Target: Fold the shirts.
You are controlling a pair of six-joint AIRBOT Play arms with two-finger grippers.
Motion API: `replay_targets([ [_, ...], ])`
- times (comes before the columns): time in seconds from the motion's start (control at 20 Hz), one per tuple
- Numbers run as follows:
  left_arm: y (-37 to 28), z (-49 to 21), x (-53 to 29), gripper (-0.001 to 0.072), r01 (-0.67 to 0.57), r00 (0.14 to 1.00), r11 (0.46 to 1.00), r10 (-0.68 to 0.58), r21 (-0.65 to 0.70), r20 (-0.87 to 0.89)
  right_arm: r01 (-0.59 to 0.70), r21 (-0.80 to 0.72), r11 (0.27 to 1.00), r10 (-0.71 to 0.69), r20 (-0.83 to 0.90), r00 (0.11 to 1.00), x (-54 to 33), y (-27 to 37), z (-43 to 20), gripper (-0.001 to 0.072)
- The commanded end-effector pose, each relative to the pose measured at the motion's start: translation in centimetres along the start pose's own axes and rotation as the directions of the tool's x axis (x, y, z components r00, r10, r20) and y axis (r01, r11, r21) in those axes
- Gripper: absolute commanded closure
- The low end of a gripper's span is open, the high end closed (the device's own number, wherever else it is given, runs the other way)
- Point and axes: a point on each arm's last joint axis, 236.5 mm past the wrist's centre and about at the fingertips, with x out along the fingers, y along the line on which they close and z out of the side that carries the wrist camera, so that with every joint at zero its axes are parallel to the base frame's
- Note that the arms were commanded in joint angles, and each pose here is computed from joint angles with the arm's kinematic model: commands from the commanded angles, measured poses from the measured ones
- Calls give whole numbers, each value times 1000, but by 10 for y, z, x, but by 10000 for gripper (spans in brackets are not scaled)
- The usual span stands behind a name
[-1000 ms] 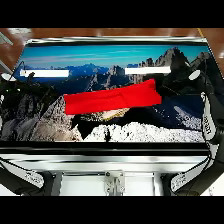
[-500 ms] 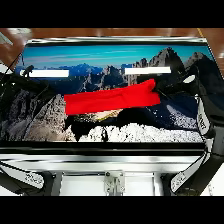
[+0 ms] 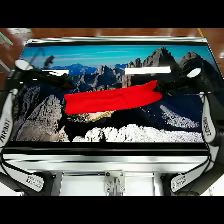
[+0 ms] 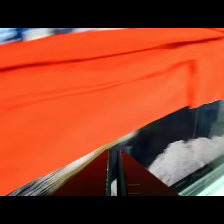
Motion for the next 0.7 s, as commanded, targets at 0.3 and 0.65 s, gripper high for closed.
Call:
replay_targets([
  [0.3,-137,-75,189,674,169,984,980,-163,107,-66,-32,-147,989,45,84,995,-114,126,-30,656],
  [0.65,-190,-142,253,675,324,930,943,-333,-78,-157,-79,-254,964,105,90,990,-130,189,-58,655],
])
